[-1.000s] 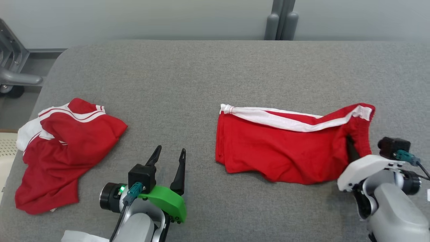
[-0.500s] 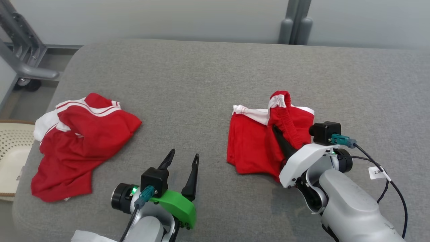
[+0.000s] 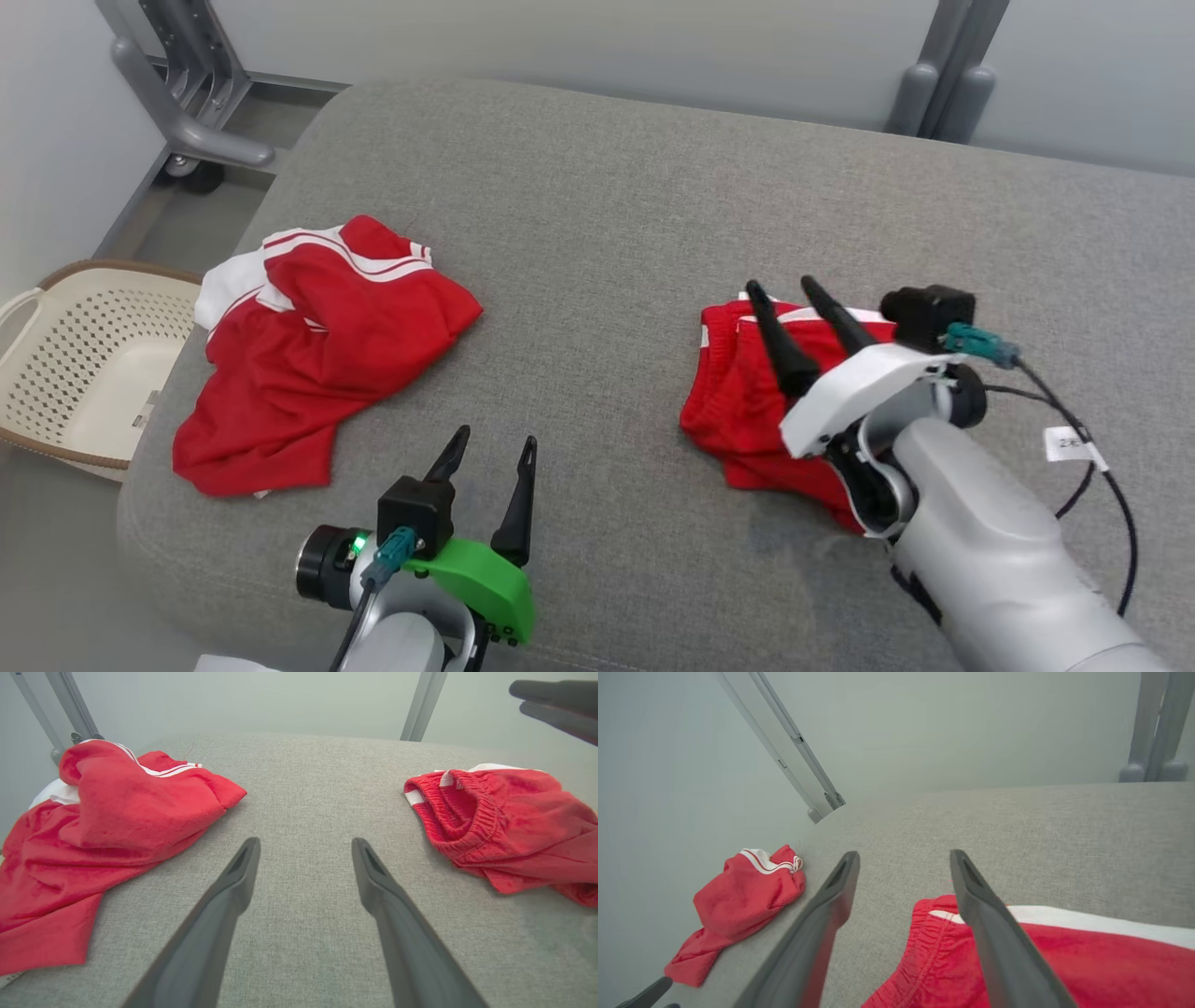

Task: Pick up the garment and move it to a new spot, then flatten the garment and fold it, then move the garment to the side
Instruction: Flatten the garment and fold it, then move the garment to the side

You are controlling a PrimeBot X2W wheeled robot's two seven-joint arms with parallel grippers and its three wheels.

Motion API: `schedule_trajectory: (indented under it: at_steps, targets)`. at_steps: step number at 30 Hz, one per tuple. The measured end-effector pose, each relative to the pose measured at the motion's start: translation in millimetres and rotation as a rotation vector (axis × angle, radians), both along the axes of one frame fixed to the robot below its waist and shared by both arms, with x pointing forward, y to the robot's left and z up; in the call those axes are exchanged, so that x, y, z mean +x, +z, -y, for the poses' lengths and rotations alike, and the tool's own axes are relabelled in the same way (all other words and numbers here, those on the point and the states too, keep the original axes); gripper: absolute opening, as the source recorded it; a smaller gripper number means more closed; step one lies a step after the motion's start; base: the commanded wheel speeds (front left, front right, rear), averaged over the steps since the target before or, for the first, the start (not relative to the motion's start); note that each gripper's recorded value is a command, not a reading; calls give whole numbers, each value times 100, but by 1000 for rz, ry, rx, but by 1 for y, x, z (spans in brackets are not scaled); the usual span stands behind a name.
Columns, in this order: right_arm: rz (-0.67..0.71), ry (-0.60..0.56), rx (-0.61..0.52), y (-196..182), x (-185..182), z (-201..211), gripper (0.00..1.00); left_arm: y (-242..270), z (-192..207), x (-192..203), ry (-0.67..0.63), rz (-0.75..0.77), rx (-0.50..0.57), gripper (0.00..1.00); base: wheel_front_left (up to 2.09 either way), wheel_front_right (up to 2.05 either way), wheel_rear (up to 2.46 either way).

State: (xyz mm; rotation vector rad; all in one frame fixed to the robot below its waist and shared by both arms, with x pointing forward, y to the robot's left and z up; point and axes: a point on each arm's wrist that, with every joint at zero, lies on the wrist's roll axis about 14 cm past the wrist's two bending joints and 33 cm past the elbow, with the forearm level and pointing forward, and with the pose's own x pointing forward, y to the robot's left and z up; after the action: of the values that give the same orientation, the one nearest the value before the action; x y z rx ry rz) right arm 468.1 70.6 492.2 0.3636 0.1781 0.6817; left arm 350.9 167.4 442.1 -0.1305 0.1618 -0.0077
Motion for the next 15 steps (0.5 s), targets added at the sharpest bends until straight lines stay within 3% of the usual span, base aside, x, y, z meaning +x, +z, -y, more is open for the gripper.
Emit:
schedule_trajectory:
  at_steps: [3,9,15]
  targets:
    - [42,-88,40,15,17,34,100,2,5,3,-14,7,-5,100,0,0,0]
    - [-51,-277,-27,-31,12,119,100,4,24,12,-76,17,-2,100,0,0,0]
    - [-164,-306,-72,-73,-8,134,100,2,28,14,-91,14,-3,100,0,0,0]
